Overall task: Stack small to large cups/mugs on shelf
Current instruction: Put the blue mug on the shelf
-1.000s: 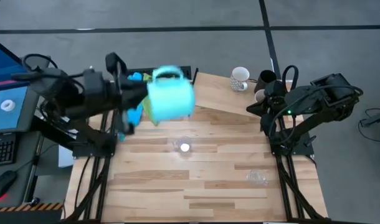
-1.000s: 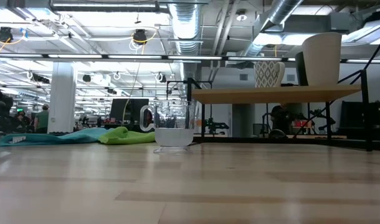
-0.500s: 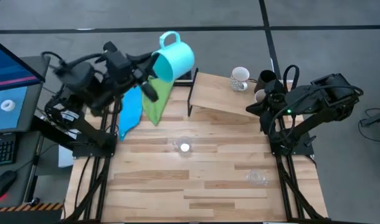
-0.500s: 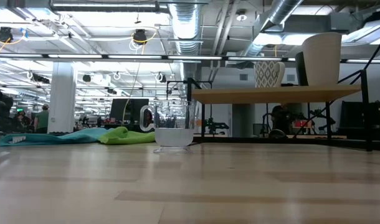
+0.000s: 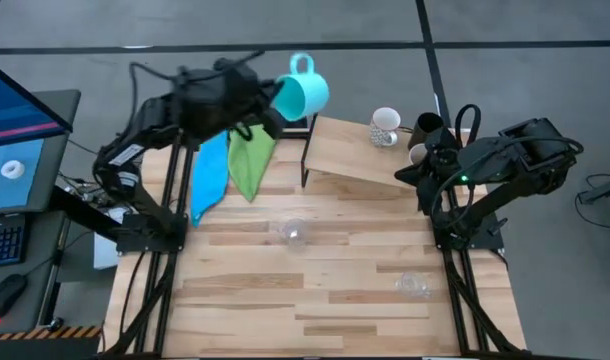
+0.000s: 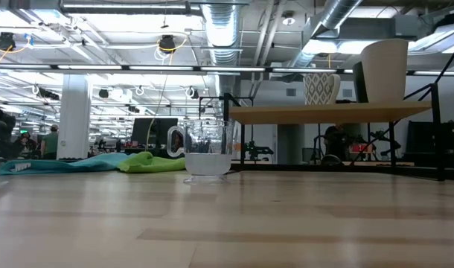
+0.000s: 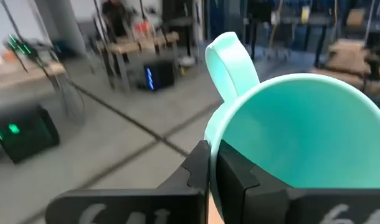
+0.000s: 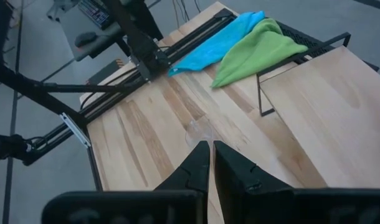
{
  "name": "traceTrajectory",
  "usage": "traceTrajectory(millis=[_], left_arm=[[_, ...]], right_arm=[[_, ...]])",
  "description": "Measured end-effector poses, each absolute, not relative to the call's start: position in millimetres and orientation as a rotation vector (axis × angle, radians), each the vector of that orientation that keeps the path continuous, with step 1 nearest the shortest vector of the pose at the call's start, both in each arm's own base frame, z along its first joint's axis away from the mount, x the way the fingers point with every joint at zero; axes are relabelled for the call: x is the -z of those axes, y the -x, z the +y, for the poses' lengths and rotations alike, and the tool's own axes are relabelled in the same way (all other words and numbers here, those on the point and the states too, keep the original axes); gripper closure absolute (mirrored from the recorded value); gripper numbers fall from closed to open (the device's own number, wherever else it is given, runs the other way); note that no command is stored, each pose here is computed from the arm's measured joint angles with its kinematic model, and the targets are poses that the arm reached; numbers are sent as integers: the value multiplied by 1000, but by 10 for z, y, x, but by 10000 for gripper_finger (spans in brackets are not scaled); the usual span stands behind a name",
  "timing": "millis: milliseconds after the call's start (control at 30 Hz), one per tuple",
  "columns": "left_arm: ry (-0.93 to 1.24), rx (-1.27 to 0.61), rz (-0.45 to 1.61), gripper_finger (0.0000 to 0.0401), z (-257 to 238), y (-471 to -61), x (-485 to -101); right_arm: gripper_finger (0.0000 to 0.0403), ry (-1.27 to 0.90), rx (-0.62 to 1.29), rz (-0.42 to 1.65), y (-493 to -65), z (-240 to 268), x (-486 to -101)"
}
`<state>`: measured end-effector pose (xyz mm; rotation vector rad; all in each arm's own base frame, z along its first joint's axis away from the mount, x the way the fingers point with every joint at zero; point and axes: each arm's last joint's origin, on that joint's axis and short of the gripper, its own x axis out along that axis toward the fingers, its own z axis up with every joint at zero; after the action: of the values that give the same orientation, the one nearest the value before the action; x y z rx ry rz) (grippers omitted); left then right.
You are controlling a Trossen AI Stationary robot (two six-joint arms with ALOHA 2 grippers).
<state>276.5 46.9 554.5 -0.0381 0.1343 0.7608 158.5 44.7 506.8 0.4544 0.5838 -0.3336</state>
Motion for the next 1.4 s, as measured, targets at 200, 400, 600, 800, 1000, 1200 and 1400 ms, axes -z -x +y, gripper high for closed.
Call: traceTrajectory(millis=[200,400,600,800,1000,1200,1400], left_arm=[[123,-722,357,401,687,-3094,-5139],[177,-645,489,401,794,-3499,-4772],[236,-584,590,401,897,-3851,-4409],[273,-564,670,401,997,-4032,-4149],[309,-566,737,401,1095,-4072,-4004],[318,-586,779,401,1183,-4071,-3927],[320,-612,816,401,1295,-4050,-3864]], right_arm=[[360,-455,333,581,-1586,448,-5070],[360,-455,333,581,-1586,448,-5070],[360,-455,333,581,-1586,448,-5070],[360,-455,333,582,-1586,448,-5070],[360,-454,333,582,-1586,448,-5070],[360,-453,333,583,-1585,447,-5069],[360,-447,332,586,-1584,447,-5068]])
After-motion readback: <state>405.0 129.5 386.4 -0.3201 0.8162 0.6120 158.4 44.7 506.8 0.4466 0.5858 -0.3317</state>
